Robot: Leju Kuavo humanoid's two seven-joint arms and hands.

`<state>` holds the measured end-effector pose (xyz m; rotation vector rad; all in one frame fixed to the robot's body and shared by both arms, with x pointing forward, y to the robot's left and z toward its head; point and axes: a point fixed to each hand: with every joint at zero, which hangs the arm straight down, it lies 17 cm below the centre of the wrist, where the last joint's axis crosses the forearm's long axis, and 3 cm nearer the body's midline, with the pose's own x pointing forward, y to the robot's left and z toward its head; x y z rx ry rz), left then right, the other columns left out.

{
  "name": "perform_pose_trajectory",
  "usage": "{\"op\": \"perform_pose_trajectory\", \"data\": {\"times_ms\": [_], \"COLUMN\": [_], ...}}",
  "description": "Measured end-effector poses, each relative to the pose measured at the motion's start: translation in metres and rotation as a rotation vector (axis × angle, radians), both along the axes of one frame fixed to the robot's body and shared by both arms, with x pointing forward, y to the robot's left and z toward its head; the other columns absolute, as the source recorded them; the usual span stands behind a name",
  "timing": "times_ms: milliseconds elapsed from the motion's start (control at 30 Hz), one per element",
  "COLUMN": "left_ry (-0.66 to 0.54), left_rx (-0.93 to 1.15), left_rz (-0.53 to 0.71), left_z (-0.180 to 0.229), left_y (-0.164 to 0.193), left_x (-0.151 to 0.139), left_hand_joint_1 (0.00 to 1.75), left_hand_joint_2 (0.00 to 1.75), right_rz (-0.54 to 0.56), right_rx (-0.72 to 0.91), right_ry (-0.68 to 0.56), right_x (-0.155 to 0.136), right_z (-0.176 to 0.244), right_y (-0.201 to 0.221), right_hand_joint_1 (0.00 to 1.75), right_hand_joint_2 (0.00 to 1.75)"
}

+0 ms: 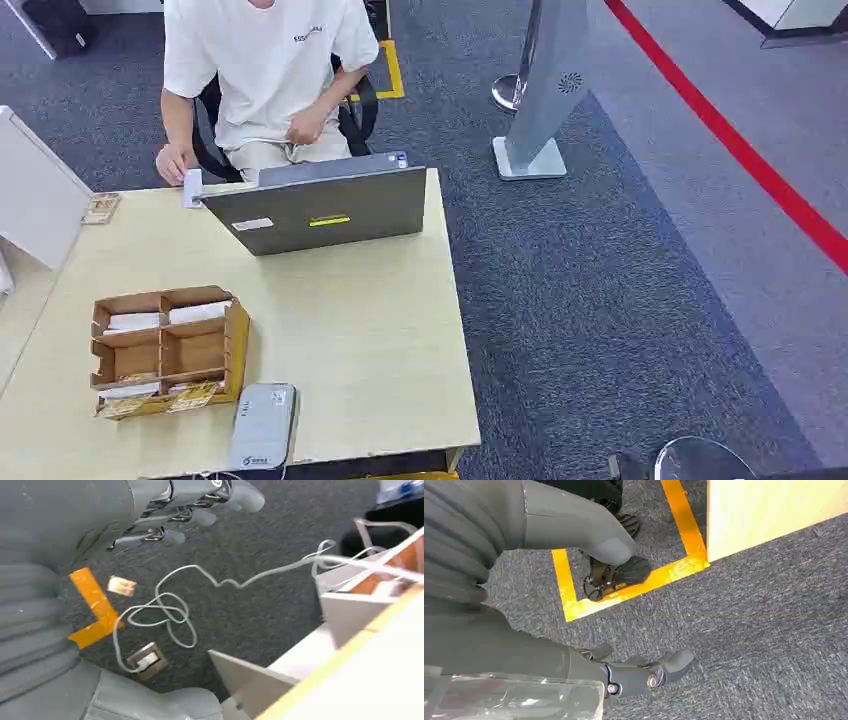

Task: Pass the card to the sensor for recognition and then transmit it.

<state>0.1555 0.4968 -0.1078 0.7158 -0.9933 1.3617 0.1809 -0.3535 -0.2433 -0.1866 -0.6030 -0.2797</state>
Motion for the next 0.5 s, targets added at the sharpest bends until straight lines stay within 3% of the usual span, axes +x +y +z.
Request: {"op": "perform_pose_trajectory", "data": {"times_ms": [100,200,333,500], "left_ry": [-0.006,-0.005,-0.050,-0.261], "left_rx": [0.036,0.236,0.550,0.951], "left_rz": [0.025,0.078,0.073,-0.018], "left_z": [0.009,0.054,0.153,0.320], "left_y": [0.008,0.028,0.040,0.017], "left_x": [-0.003,-0.012,0.008,0.053], "left_hand_joint_1": [0.00,0.00,0.00,0.00], "left_hand_joint_2": [1.75,1.75,1.75,1.75], "right_rz": [0.000,-0.001,0.011,0.032], "right_rx": [0.000,-0.007,-0.016,-0.017], "right_ry": [0.000,-0.005,-0.003,0.000], "right_x": [0.000,-0.001,-0.002,0.003], "right_z": [0.000,0.000,0.000,0.000], "right_y": [0.000,-0.001,-0.001,0.004], "right_hand_joint_1": [0.00,0.00,0.00,0.00], "right_hand_joint_2": [1.75,1.75,1.75,1.75]}}
